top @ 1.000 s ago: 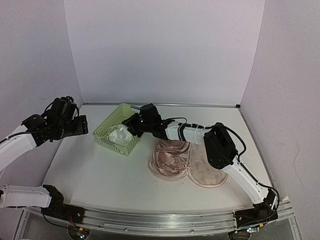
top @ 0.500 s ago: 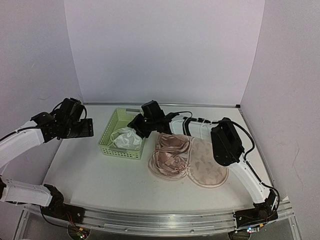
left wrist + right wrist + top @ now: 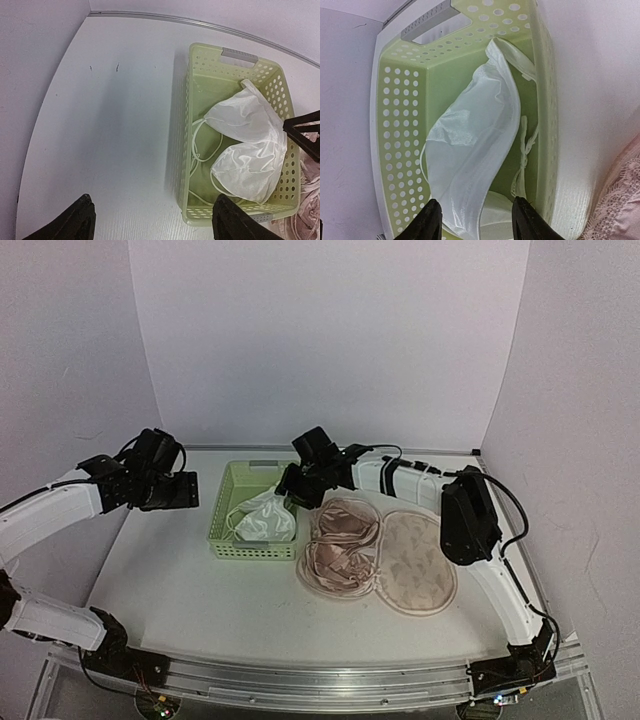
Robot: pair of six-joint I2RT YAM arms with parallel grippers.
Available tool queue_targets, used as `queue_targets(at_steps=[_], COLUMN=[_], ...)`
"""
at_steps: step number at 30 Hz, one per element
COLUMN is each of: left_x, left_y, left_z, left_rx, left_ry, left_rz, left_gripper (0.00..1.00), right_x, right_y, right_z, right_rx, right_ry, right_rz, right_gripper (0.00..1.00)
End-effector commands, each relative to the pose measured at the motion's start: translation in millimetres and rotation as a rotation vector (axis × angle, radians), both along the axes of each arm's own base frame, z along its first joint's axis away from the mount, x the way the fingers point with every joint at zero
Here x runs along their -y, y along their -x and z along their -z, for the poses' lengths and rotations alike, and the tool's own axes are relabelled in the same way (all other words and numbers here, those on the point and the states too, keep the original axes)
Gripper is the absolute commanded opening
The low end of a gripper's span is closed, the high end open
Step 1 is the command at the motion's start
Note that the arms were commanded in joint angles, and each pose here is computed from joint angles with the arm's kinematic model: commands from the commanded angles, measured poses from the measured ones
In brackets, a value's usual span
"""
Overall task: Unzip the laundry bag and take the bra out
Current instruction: Place the bra in the bin, then adjust the bra in the laundry bag.
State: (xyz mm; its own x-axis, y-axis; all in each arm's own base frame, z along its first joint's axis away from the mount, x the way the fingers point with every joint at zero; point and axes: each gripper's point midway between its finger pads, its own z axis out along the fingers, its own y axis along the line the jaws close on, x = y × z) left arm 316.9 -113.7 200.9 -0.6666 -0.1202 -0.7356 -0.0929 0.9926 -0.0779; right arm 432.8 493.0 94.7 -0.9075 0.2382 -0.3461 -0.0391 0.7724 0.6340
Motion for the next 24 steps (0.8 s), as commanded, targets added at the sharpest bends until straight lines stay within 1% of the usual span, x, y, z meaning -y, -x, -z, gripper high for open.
queue_targets(at_steps=[1,7,14,21,24], left_x=[10,17,23,27,28], left_y=[-14,-19,-24,-30,-32], left_z=[-22,-19,-11,-18,-20], left_rx=[0.057,0.042,0.021,0.036,0.044], left_ry=[0.047,0.053,0.047,0.053,0.056], left_rz=[0.009,0.028,0.039,0.048,0.051], left_gripper=[0.8,0.8,0.8,0.8,0.8], right_x=[16,36,69,112,131], right_y=[-2,10,40,70,85], right_z=[-67,-101,-139,-129,-106], right_rx=[0.131,0.203,0.256,0.245,0.208], right_ry=[0.042,0.073,0.083,0.105,0.108], right_rz=[-0.023,-0.055,-0.09,-0.058,-0.044], right_gripper=[0.5,0.51,0.58,0.67,0.71])
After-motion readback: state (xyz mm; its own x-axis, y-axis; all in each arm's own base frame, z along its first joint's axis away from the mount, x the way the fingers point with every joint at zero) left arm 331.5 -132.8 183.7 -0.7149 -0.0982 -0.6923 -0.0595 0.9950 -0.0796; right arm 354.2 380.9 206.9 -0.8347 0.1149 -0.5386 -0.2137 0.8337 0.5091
